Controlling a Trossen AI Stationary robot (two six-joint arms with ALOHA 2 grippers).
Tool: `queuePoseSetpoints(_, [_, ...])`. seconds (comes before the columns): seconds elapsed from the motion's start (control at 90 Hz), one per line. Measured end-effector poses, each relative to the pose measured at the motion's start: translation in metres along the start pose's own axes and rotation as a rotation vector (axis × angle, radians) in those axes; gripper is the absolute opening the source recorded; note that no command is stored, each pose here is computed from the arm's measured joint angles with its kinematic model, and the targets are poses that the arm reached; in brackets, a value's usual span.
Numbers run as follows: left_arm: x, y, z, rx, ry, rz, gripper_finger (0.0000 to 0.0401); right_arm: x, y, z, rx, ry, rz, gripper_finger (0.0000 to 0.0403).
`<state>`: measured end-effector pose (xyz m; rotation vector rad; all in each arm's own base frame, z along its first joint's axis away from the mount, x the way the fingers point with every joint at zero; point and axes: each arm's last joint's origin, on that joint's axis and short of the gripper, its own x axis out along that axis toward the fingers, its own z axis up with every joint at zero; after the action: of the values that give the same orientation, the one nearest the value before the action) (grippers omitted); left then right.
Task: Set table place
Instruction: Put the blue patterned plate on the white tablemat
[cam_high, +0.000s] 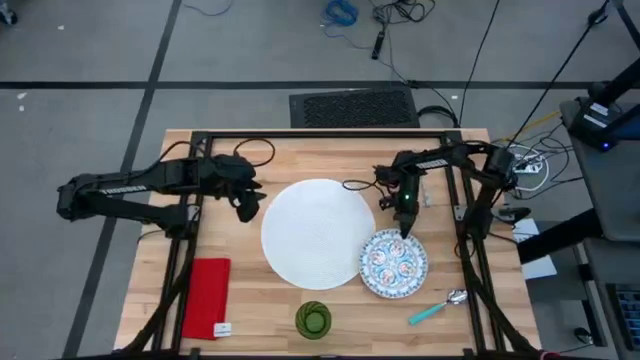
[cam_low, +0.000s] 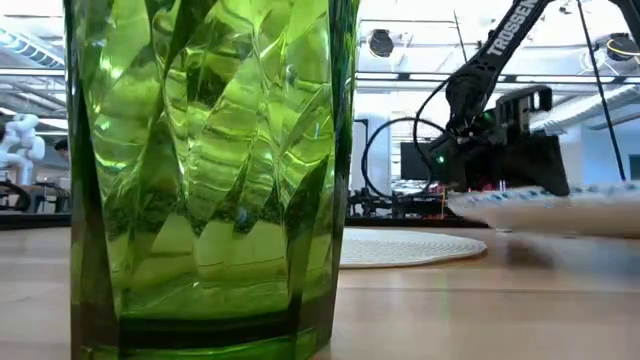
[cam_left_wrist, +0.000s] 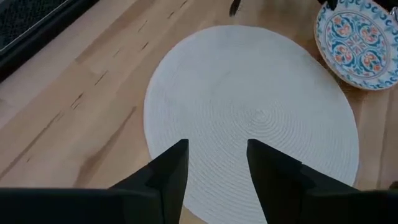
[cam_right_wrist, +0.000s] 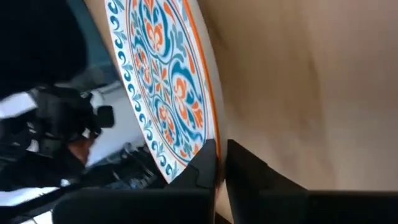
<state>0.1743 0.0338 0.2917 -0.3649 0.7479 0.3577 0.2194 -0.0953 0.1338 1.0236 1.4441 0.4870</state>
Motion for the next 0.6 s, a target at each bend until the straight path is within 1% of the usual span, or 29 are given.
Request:
queuePoseSetpoints(0.067, [0.000, 0.000, 0.000, 0.000, 0.000, 0.000, 0.0149, -0.006, 0.006, 0.006, -0.012, -0.058, 0.013, 0.0001])
queuePoseSetpoints(0.133, [0.000, 0.000, 0.000, 0.000, 0.000, 0.000, 0.0149, -0.013, 0.012, 0.016, -0.028, -0.126, 0.002, 0.0001])
queuePoseSetpoints(0.278, [0.000, 0.000, 0.000, 0.001, -0.001, 0.000, 0.0149, -0.030, 0.030, 0.048, -0.032, -0.300, -0.022, 0.0001])
queuePoseSetpoints(0.367, [0.000, 0.000, 0.000, 0.000, -0.001, 0.001, 0.0149, -0.042, 0.043, 0.070, 0.024, -0.391, 0.005, 0.0000])
queuePoseSetpoints(0.422, [0.000, 0.000, 0.000, 0.001, -0.001, 0.001, 0.0149, -0.047, 0.051, 0.082, 0.060, -0.421, 0.015, 0.0000])
queuePoseSetpoints(0.489, [0.000, 0.000, 0.000, 0.001, 0.002, 0.003, 0.0149, -0.048, 0.057, 0.096, 0.098, -0.441, -0.006, 0.0000])
queuePoseSetpoints(0.6, [0.000, 0.000, -0.001, 0.008, 0.010, 0.006, 0.0149, -0.042, 0.056, 0.111, 0.112, -0.419, -0.007, 0.0000])
